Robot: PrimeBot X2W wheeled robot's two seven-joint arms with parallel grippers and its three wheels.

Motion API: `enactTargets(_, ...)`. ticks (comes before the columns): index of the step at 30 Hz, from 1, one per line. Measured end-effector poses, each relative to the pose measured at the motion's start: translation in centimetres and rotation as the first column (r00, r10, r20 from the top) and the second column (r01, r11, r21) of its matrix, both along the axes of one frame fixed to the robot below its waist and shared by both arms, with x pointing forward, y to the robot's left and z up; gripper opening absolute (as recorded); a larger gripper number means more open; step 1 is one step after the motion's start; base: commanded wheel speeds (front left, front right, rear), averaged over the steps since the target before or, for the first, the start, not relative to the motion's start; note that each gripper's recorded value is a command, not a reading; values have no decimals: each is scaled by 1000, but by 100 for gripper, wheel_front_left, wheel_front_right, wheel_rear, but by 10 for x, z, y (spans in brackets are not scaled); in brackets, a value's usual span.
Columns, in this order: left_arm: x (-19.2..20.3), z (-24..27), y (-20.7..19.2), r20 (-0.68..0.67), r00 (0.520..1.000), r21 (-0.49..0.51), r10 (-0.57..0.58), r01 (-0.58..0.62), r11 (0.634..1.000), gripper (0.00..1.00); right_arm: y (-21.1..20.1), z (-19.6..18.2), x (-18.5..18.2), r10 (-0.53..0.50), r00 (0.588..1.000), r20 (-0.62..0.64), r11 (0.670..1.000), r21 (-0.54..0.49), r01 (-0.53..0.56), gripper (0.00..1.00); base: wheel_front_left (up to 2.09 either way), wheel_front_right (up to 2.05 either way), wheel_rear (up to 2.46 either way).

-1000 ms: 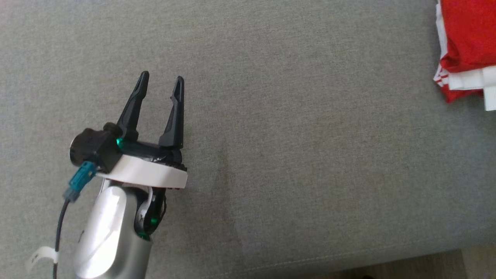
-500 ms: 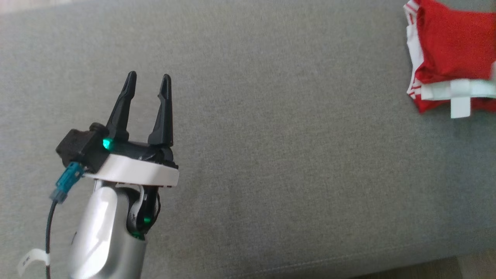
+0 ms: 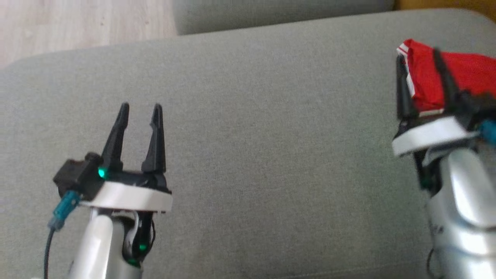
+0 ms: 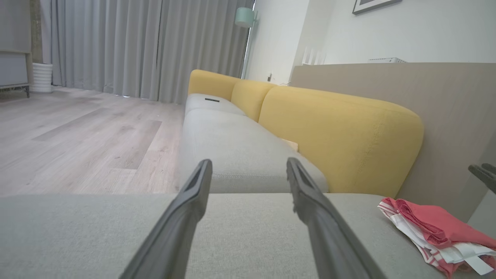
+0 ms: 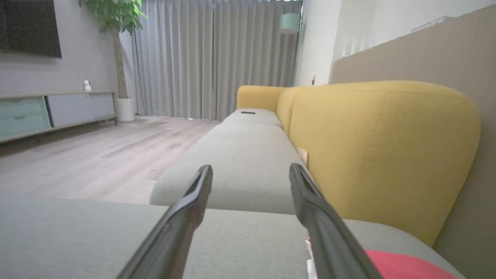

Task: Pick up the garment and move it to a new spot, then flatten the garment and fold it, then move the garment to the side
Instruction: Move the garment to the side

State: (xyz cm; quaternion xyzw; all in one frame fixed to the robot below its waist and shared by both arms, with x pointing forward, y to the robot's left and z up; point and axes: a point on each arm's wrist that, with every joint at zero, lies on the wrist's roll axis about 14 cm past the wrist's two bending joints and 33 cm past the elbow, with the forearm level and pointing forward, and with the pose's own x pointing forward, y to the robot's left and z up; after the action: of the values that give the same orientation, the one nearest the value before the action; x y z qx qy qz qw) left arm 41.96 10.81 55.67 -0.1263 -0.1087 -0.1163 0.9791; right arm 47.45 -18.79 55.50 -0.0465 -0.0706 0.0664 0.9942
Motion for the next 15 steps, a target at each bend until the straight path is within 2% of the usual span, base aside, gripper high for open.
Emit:
enactTargets(5, -21, -8, 9, -32, 999, -11, 28, -28, 1000, 100, 15, -14, -30, -8, 1000, -12, 994, 105, 9, 100, 0, 0, 0)
enactTargets(10, -38, -15, 15, -55, 997, -8, 52, -53, 999, 100, 16, -37, -61, -23, 998, -65, 991, 128, 31, 100, 0, 0, 0)
enactTargets(15, -46, -22, 19, -81, 994, -17, 69, -71, 997, 100, 21, -41, -76, -12, 998, -68, 985, 169, 24, 100, 0, 0, 0)
